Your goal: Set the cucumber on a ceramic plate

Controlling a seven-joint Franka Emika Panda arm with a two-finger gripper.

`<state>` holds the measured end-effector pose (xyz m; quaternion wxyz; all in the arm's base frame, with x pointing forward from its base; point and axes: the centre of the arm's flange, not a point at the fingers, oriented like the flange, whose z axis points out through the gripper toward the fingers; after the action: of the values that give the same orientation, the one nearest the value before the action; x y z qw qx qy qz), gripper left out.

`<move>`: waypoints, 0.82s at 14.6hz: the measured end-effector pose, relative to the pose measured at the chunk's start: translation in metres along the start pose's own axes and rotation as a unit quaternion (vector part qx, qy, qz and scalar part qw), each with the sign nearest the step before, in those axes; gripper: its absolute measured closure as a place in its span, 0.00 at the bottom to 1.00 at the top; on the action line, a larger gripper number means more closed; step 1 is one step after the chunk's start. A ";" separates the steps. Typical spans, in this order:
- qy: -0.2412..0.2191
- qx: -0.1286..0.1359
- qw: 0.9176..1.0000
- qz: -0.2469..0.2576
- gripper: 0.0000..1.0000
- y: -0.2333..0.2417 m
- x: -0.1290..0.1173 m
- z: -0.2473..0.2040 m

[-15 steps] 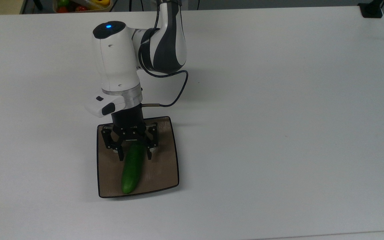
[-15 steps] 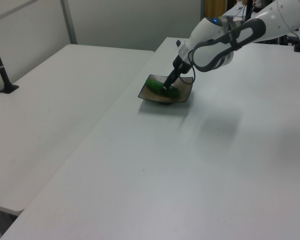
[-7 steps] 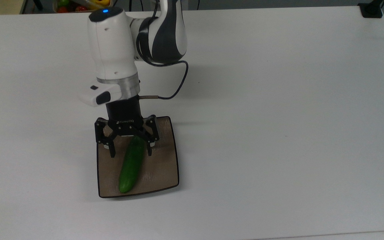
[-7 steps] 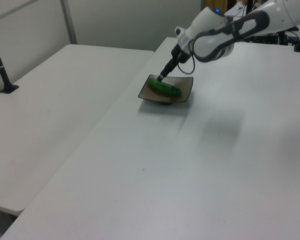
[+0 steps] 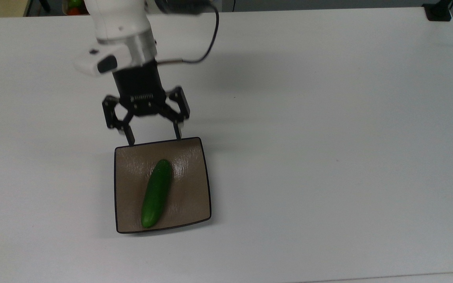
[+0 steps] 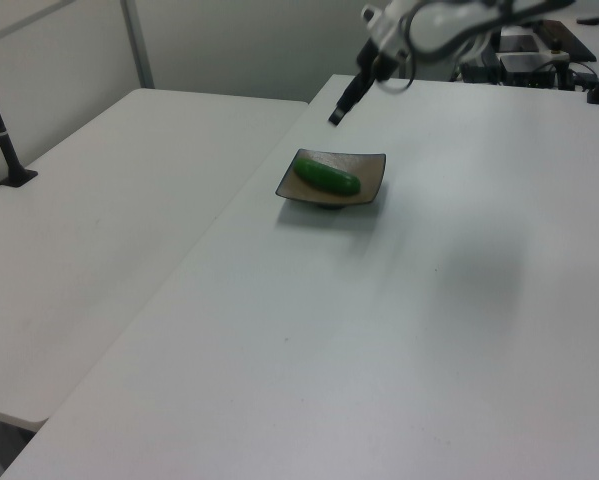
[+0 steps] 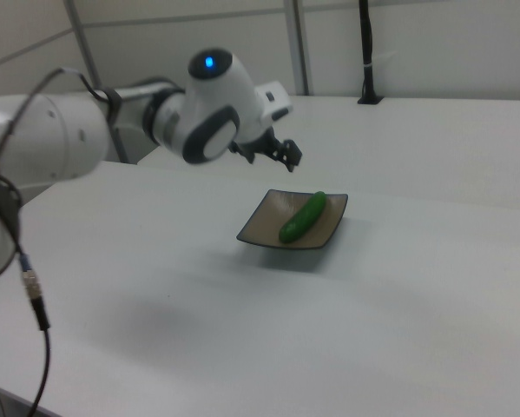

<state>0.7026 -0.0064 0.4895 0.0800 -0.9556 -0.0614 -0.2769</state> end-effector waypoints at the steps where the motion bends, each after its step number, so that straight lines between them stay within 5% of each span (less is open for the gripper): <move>1: -0.017 0.009 1.000 0.000 0.00 -0.001 0.001 -0.022; 6: -0.127 0.040 0.991 -0.011 0.00 -0.012 -0.018 -0.125; 12: -0.240 -0.029 0.967 0.076 0.00 -0.036 -0.054 -0.201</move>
<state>0.5470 -0.0127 0.6319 0.0555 -0.9979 0.0020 -0.0341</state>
